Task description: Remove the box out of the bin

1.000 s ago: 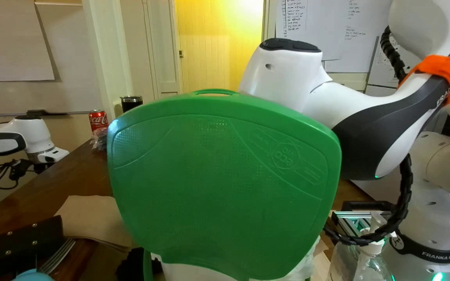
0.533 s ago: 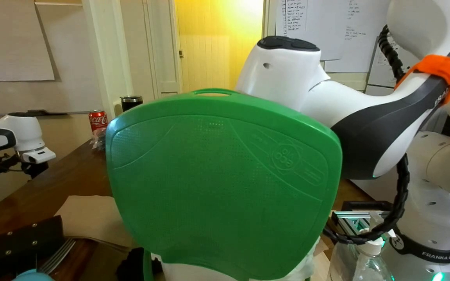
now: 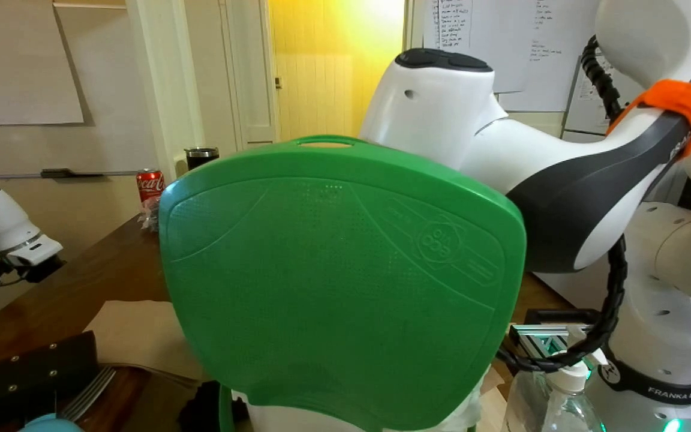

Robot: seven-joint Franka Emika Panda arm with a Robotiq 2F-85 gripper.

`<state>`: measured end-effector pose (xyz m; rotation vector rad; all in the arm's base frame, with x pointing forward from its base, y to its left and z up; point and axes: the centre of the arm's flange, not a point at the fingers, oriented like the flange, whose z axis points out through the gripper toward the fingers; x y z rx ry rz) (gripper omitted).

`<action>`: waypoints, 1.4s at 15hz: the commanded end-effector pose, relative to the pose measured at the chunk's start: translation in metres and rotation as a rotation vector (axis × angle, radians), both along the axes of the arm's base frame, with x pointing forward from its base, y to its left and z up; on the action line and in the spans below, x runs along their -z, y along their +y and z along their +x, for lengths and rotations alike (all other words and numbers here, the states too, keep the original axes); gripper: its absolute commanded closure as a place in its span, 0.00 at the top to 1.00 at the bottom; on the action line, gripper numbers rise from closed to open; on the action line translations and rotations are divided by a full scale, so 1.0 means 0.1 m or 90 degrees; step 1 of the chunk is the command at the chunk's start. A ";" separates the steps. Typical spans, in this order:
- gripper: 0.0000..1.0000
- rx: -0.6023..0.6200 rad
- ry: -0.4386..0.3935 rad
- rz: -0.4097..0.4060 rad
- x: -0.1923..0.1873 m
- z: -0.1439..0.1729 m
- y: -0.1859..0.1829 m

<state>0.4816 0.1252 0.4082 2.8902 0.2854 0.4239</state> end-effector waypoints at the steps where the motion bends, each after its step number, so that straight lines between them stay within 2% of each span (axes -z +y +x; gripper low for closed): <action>1: 0.47 0.006 0.005 -0.016 0.00 0.03 0.02; 11: 0.44 0.010 -0.019 -0.019 -0.20 0.03 -0.02; 12: 0.43 0.010 -0.022 -0.019 -0.21 0.04 -0.02; 14: 0.32 0.011 -0.025 -0.019 -0.23 0.03 -0.03; 15: 0.33 0.012 -0.025 -0.019 -0.23 0.03 -0.03; 16: 0.41 0.012 -0.026 -0.018 -0.23 0.04 -0.04; 17: 0.44 0.010 -0.026 -0.014 -0.21 0.04 -0.03; 19: 0.65 0.008 -0.024 -0.013 -0.18 0.05 -0.02; 20: 0.72 0.008 -0.023 -0.013 -0.17 0.05 -0.02; 21: 0.74 0.007 -0.021 -0.013 -0.16 0.05 -0.01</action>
